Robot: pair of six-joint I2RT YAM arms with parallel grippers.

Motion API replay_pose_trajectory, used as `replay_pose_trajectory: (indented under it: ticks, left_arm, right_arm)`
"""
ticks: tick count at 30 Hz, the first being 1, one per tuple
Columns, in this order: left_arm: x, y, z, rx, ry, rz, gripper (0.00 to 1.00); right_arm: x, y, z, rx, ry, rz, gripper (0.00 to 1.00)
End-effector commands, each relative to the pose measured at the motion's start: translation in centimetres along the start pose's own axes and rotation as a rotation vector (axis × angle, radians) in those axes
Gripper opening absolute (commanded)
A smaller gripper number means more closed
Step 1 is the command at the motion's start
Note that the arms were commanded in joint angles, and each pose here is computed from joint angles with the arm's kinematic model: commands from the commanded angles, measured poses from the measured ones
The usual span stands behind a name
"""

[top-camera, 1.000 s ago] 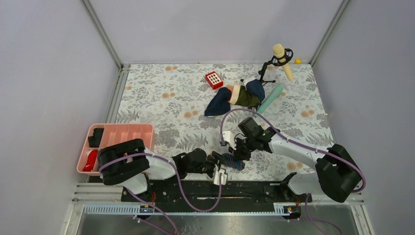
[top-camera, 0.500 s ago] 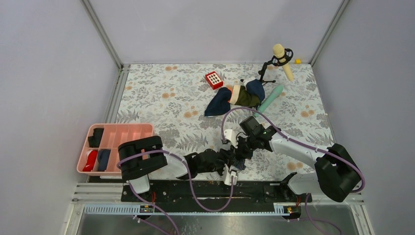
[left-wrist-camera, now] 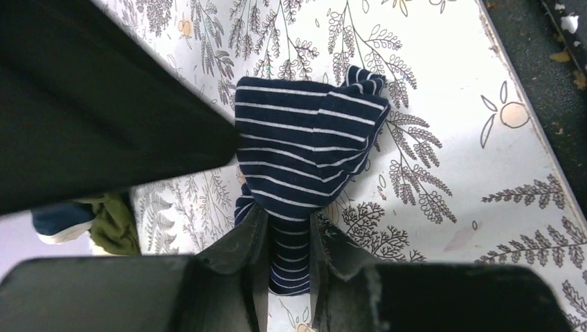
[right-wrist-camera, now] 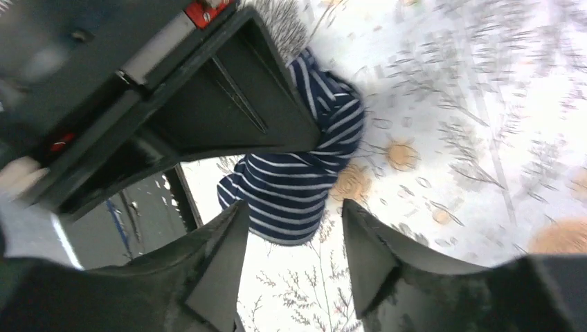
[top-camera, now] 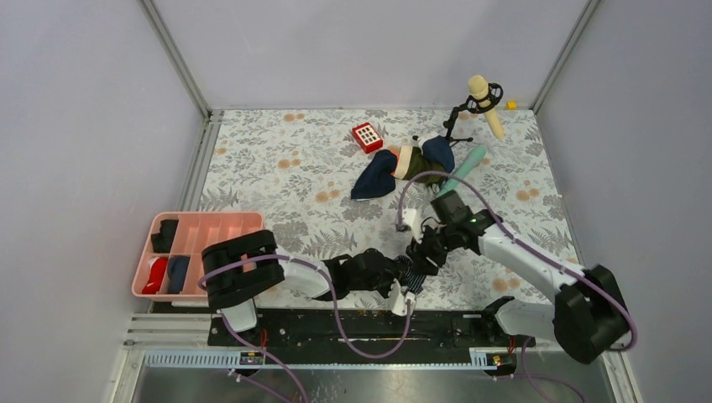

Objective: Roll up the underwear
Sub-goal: Roll the underwear to the center of the board, then pick up the underwear from the center of the board, then place the underwear in the storage box.

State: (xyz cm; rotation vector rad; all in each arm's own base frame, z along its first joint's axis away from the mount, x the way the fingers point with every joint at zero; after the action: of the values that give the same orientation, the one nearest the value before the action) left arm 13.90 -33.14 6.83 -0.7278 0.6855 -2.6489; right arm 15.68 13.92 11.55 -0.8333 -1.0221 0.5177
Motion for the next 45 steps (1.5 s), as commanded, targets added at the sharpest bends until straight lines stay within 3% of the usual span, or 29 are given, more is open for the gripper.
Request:
replay_pose_trajectory:
  ticks: [1, 6, 9, 15, 24, 29, 34, 40, 45]
  left_arm:
    - [-2.0, -1.7, -5.5, -0.325, -0.211, 0.057, 0.0]
    - [-2.9, -3.1, -1.2, -0.311, -0.454, 0.06, 0.0]
    - [-3.4, -4.2, 1.6, -0.308, -0.56, 0.081, 0.0]
    - [-4.4, -7.4, 5.4, -0.3, -0.685, 0.156, 0.0]
    - [-9.3, -17.8, 9.2, -0.123, -0.871, 0.404, 0.0]
    - [-10.9, -24.7, 8.7, -0.008, -0.955, 0.547, 0.0]
    - [-11.7, -31.7, 6.5, 0.154, -1.182, 0.694, 0.0]
    - [-11.3, -36.9, 2.0, 0.346, -1.506, 0.891, 0.0]
    - [-12.4, -39.4, -0.4, 0.494, -1.689, 0.97, 0.0]
  right_arm:
    - [4.9, -7.4, 1.7, -0.019, 0.166, -0.264, 0.7]
    - [8.0, -15.5, 4.0, -0.183, 0.19, -0.467, 0.85]
    - [8.2, -17.9, 4.4, -0.306, 0.192, -0.536, 0.9]
    - [7.2, -18.9, 4.0, -0.449, 0.21, -0.558, 0.91]
    - [6.4, -19.0, 3.7, -0.473, 0.267, -0.574, 0.91]
    - [7.1, -18.7, 3.2, -0.454, 0.272, -0.577, 0.91]
    - [7.9, -18.7, 2.7, -0.44, 0.276, -0.576, 0.91]
    - [8.1, -18.5, 2.2, -0.453, 0.29, -0.575, 0.91]
    - [7.9, -17.8, 1.9, -0.435, 0.321, -0.558, 0.91]
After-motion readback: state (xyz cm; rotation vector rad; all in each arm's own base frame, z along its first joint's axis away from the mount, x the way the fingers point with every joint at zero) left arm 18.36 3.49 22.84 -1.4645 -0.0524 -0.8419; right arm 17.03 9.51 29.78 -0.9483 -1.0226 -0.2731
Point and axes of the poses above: each gripper's point midway between its finger pads, its own y axis out along the fingers, its own z axis along the line the jaws close on, x = y × z, the point moved 8 cm from there along -y, back along the fingers, and after that the axes turned 8 degrees about y, right-handed, at the moved point
